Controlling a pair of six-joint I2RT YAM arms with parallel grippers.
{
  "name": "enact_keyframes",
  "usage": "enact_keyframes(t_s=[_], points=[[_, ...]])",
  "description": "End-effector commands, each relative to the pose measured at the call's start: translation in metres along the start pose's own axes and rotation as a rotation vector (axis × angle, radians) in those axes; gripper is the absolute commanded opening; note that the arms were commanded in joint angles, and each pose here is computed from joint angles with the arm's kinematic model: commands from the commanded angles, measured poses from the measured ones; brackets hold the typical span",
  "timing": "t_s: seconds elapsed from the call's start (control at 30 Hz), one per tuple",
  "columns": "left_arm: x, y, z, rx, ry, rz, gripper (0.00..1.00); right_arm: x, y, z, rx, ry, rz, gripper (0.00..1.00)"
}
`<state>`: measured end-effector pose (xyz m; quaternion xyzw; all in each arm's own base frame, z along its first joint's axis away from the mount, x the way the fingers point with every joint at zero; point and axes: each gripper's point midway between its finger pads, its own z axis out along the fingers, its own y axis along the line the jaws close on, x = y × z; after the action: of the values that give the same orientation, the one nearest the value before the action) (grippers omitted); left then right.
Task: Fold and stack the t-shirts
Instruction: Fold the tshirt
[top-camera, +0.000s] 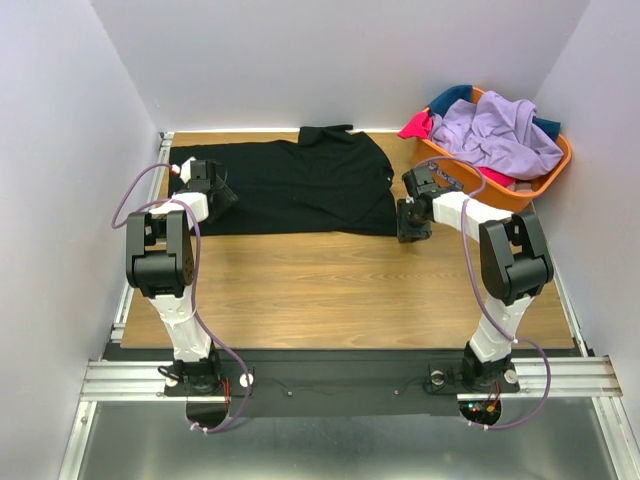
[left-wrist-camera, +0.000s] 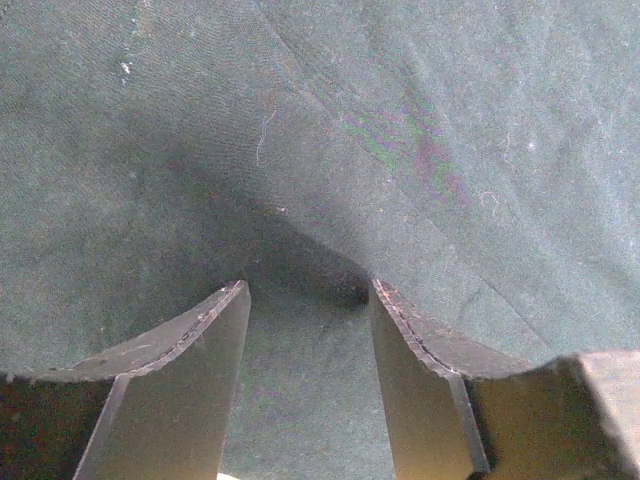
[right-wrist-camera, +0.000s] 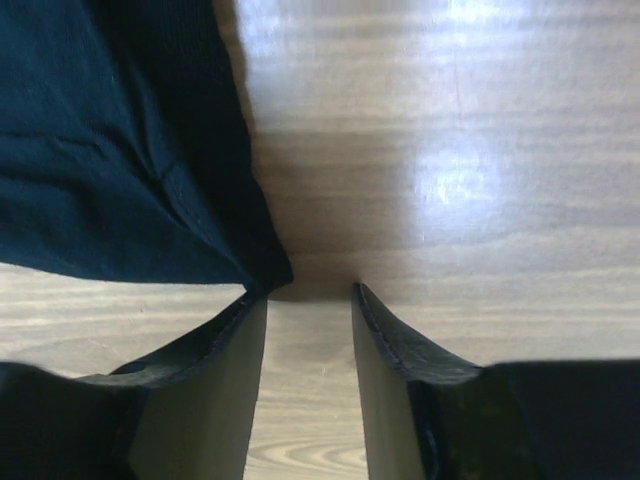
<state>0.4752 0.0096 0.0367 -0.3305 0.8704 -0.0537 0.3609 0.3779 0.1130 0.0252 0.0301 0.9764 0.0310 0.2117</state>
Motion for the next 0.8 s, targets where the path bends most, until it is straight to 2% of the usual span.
enact_keyframes(t_s=[0.0, 0.23, 0.47, 0.77], points=[[0.036, 0.042, -0.002, -0.138, 0.11, 0.049, 0.61, -0.038, 0.021, 0.009, -0.093, -0.118, 0.008, 0.44], [0.035, 0.046, -0.001, -0.158, 0.115, 0.058, 0.54, -0.048, 0.039, 0.006, -0.186, -0.14, -0.015, 0.41], [0.033, 0.05, 0.0, -0.171, 0.117, 0.048, 0.54, -0.05, 0.053, -0.002, -0.264, -0.136, -0.001, 0.41], [0.034, 0.06, -0.001, -0.191, 0.127, 0.045, 0.54, -0.048, 0.046, 0.011, -0.217, -0.123, 0.022, 0.39]])
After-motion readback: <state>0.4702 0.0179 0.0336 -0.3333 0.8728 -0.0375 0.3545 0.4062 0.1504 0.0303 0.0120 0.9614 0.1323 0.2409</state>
